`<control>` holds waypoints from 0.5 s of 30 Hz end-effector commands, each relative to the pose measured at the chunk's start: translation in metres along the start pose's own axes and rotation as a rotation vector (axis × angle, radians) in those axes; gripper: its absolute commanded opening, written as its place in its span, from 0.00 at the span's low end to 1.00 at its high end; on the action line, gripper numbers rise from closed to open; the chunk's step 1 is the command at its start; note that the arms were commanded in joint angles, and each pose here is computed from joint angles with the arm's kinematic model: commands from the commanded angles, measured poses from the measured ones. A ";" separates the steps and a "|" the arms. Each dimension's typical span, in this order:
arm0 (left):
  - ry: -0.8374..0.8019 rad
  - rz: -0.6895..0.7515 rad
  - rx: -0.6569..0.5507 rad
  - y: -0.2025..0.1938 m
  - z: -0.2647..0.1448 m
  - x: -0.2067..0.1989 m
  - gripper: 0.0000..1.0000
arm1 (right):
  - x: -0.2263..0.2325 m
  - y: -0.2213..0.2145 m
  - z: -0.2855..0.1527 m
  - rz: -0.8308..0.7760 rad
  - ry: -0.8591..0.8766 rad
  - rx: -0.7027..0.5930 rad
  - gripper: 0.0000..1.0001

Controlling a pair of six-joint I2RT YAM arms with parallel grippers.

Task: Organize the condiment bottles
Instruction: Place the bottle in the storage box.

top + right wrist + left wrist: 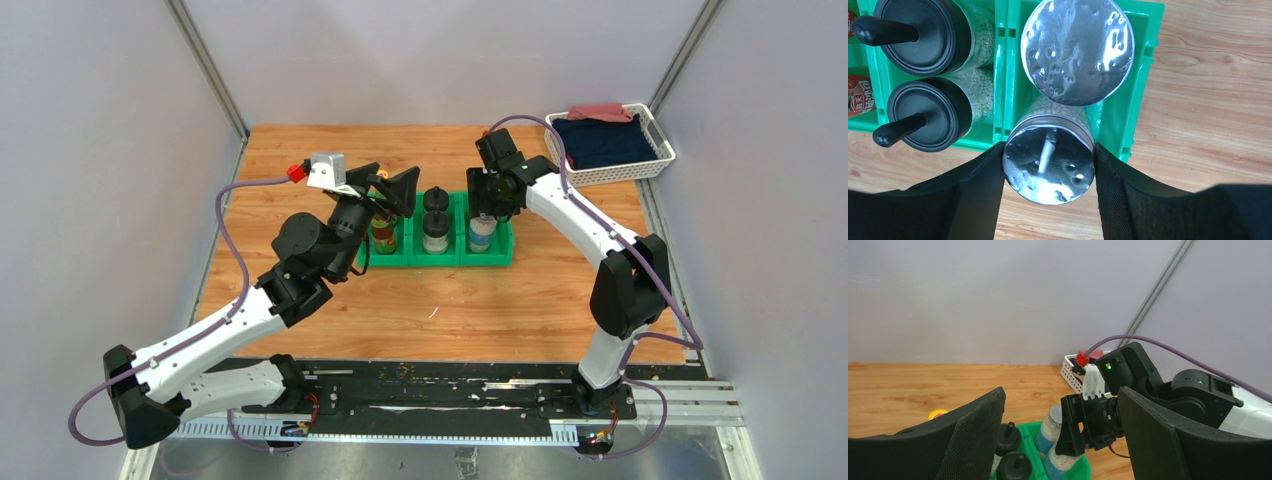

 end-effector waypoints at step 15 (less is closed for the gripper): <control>-0.010 -0.012 0.007 -0.004 0.000 -0.004 0.86 | -0.017 0.004 -0.011 -0.003 -0.042 -0.023 0.00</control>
Point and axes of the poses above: each gripper's point midway between its finger pads, its own z axis out along the fingers, its own x axis along the line the jaws close on, y = z × x, the point moved 4 cm from there along -z, back along the fingers, and after that the axes turned 4 degrees about z, right-handed, at the moved point
